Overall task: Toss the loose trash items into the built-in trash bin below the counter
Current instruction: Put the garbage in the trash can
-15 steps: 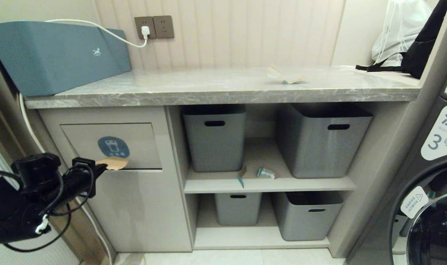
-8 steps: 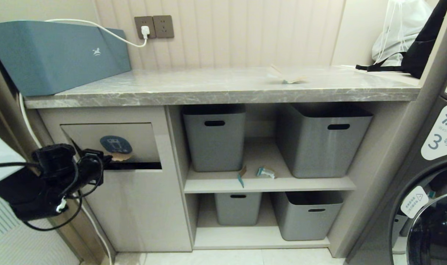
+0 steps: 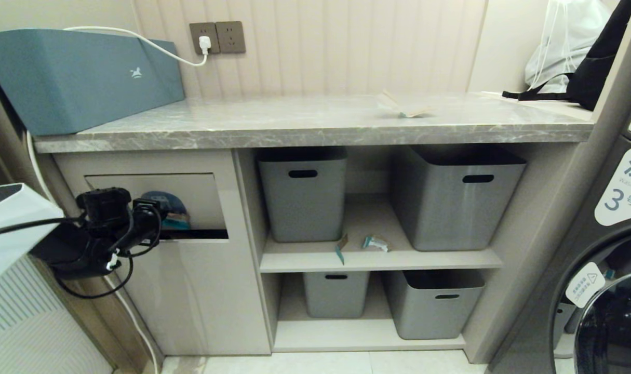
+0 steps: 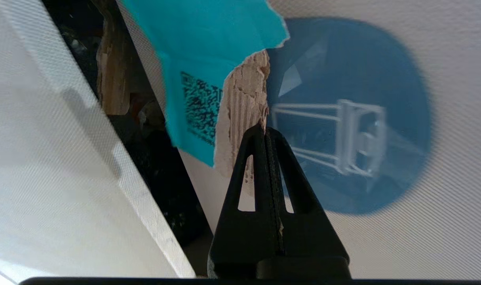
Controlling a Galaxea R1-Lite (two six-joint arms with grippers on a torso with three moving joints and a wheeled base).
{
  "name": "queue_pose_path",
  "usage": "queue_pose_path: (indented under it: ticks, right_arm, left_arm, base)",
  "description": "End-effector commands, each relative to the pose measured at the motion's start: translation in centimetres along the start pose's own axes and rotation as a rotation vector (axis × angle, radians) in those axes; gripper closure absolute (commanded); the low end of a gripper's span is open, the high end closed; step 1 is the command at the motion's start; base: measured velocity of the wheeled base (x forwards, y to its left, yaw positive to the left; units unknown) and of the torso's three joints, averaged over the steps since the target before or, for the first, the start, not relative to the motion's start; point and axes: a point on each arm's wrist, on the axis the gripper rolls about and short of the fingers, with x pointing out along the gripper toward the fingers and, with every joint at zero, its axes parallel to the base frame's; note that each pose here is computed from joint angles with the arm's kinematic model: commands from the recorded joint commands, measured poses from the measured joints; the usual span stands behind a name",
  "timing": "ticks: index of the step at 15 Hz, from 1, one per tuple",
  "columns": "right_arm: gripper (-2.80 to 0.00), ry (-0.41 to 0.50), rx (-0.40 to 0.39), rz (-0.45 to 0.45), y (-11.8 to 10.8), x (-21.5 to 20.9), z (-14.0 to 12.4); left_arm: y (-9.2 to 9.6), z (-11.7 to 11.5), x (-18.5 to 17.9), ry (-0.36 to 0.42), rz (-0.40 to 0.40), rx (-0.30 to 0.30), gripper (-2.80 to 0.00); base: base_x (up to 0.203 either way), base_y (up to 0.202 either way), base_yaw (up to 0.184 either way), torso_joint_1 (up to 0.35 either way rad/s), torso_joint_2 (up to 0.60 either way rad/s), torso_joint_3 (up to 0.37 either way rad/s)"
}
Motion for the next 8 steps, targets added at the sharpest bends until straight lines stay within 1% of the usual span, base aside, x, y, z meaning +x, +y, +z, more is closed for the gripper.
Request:
queue_pose_path:
  ticks: [1, 3, 4, 5, 6, 7, 8]
  right_arm:
    - [0.0, 0.0, 0.0, 0.001, 0.0, 0.0, 0.0]
    - [0.0, 0.001, 0.0, 0.002, 0.0, 0.0, 0.0]
    - [0.0, 0.002, 0.0, 0.0, 0.0, 0.0, 0.0]
    - [0.0, 0.002, 0.0, 0.002, 0.0, 0.0, 0.0]
    - [0.0, 0.0, 0.0, 0.002, 0.0, 0.0, 0.0]
    - [0.0, 0.0, 0.0, 0.002, 0.0, 0.0, 0.0]
    - [0.0, 0.001, 0.0, 0.002, 0.0, 0.0, 0.0]
  left_arm:
    - [0.6, -0.1, 0.9, 0.0, 0.0, -0.007, 0.0]
    - [0.1, -0.2, 1.3, -0.022, -0.004, -0.007, 0.0]
    - [-0.1, -0.4, 1.6, -0.029, 0.008, -0.013, 0.0]
    - [-0.5, -0.5, 1.9, -0.047, 0.022, -0.031, 0.0]
    - [-1.1, -0.4, 2.3, -0.065, 0.034, -0.065, 0.0]
    - [-1.6, -0.4, 2.5, -0.074, 0.038, -0.094, 0.0]
    - [-1.9, -0.6, 2.7, -0.073, 0.037, -0.108, 0.0]
  base:
    - [0.0, 0.0, 0.0, 0.0, 0.0, 0.0]
    - [0.0, 0.0, 0.0, 0.0, 0.0, 0.0]
    - [0.0, 0.0, 0.0, 0.0, 0.0, 0.0]
    - [0.0, 0.0, 0.0, 0.0, 0.0, 0.0]
    - [0.0, 0.0, 0.0, 0.0, 0.0, 0.0]
    - [0.0, 0.0, 0.0, 0.0, 0.0, 0.0]
    - [0.0, 0.0, 0.0, 0.0, 0.0, 0.0]
